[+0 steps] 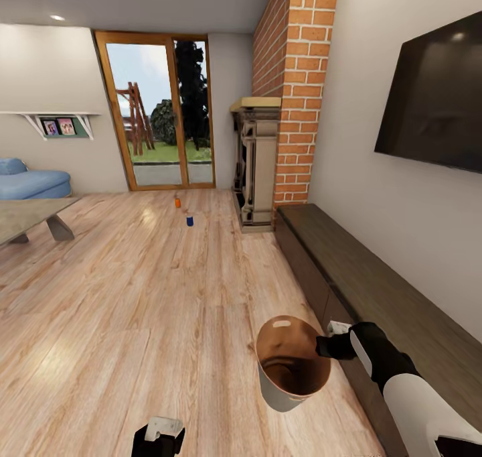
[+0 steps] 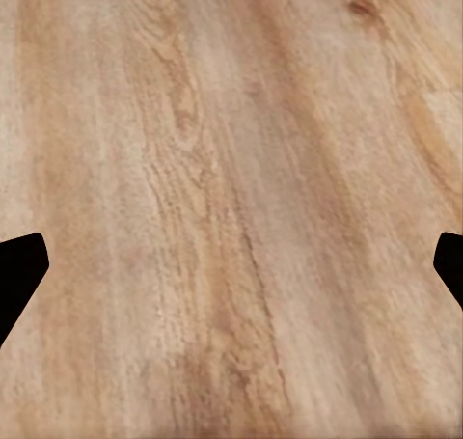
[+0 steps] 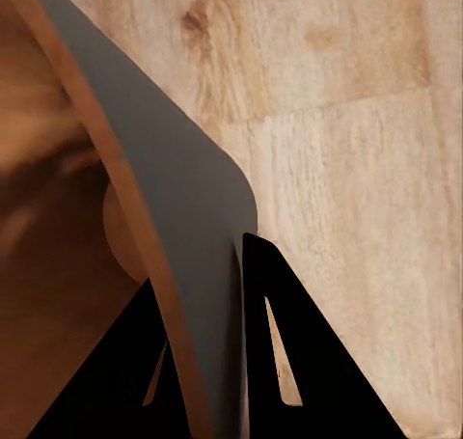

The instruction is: Put the three can of soda from the living room inside the tash can in the kitchen.

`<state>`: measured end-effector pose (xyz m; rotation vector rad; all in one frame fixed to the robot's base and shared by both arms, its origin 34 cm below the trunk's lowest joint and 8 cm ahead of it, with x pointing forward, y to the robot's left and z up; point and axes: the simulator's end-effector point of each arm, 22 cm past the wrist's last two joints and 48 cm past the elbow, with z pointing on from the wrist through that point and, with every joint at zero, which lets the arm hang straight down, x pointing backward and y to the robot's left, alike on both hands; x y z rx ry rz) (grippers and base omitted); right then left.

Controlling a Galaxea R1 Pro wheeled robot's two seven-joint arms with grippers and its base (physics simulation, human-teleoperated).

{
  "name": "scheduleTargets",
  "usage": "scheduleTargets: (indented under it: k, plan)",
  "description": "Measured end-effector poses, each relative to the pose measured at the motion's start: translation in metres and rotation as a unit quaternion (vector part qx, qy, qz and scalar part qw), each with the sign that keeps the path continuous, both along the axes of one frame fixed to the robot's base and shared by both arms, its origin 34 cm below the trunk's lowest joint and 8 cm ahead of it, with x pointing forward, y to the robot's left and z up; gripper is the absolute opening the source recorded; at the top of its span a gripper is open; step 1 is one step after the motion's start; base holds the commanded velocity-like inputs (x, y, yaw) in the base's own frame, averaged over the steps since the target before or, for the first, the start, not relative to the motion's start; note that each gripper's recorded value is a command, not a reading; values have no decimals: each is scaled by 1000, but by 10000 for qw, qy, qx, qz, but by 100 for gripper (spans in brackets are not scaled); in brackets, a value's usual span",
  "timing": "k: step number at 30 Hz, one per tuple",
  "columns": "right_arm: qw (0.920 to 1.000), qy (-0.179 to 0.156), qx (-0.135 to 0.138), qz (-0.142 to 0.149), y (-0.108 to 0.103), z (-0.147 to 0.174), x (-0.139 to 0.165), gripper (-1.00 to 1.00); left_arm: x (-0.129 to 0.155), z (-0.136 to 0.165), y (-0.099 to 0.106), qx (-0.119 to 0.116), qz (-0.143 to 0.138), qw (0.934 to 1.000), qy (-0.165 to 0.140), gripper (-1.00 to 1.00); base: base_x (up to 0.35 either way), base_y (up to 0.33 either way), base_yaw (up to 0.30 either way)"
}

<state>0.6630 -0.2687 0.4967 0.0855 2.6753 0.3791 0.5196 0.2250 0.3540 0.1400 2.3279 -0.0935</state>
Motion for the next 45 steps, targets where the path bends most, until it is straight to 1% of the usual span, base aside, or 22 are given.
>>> scheduleTargets:
  k: [4,17,22,25,30,34,45]
  plan:
    - [9999,115,10,0,0,-8,-4,-100,-3,-10,-1,28,-27,10000,14,100,0,0,0]
    - [9997,225,-2,-4,-1,-41,-11,-100,-14,-45,0,61,-53,9999,88,100,0,0,0]
    - [9992,405,5,-12,-2,-54,-19,-100,-18,-59,0,62,-55,9999,124,100,0,0,0]
    - [9992,411,14,-14,-1,-59,-19,-100,-22,-68,0,65,-58,9998,157,100,0,0,0]
    - [9992,402,-11,-11,-2,-69,-19,-100,-40,-90,-6,139,-266,9990,331,100,0,0,0]
    - [9995,316,-34,-21,-5,-73,-16,-100,-47,-103,-9,160,-343,9985,390,100,0,0,0]
    - [9995,323,-38,-6,-3,-102,-21,-100,-60,-135,-10,168,-379,9980,487,100,0,0,0]
